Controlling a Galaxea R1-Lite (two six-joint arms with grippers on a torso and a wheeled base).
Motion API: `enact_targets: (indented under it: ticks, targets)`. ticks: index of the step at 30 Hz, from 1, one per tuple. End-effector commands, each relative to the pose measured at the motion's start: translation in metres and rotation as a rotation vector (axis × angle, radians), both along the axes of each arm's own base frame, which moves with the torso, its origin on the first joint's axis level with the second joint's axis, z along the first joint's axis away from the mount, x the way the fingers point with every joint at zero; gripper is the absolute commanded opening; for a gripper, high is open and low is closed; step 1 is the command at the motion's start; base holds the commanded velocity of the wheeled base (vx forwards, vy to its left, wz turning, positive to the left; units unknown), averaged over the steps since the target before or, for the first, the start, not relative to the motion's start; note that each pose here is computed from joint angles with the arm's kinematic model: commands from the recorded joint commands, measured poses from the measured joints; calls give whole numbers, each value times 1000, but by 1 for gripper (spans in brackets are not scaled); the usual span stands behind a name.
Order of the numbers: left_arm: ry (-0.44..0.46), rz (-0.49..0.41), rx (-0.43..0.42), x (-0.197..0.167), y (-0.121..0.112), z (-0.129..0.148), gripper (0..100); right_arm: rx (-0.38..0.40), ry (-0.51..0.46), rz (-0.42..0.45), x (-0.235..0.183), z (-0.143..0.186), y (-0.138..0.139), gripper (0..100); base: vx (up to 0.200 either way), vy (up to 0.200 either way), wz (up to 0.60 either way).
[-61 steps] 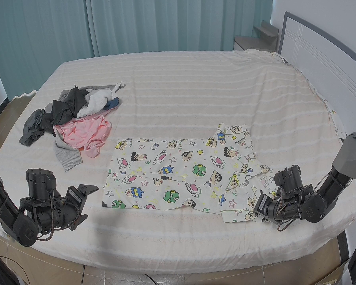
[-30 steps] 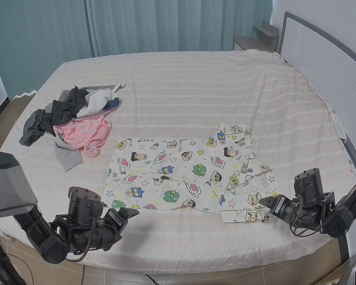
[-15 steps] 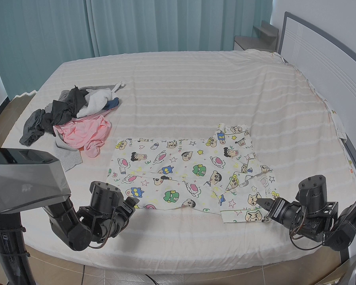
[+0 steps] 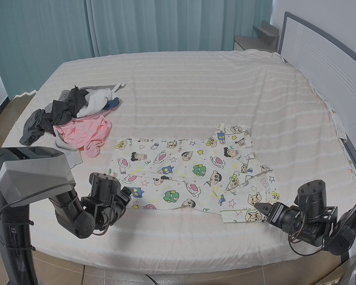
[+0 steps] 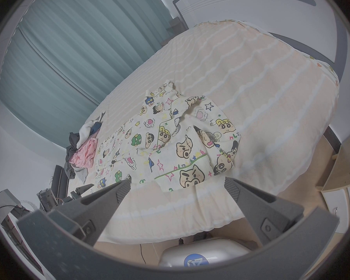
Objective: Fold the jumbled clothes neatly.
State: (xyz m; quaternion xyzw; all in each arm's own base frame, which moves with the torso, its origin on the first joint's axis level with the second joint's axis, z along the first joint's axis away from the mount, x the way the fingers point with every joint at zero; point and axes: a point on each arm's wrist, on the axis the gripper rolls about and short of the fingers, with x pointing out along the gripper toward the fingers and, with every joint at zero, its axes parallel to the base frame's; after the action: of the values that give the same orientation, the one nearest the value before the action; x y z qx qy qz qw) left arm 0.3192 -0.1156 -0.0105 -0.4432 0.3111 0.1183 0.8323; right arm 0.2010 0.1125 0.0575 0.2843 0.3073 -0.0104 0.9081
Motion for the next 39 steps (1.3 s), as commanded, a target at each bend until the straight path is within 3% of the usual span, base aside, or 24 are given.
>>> enact_targets:
  ticks: [1,9,10,14,20,39]
  targets:
    - [2,2,8,8,0,-7,100,-8,13,5,-2,-3,1,100,0,0,0]
    - [-1,-23,41,12,-1,-11,100,15,49,-21,-2,-10,1,100,0,0,0]
    - [0,-34,57,12,-1,-12,0,43,79,-45,-1,-16,2,100,0,0,0]
    - [-2,-27,67,13,-1,-13,0,79,143,-108,2,-31,4,100,0,0,0]
    - [-16,32,149,13,9,-13,0,123,178,-170,12,-43,8,100,0,0,0]
    - [-65,44,131,6,15,13,0,167,208,-269,49,-72,17,100,0,0,0]
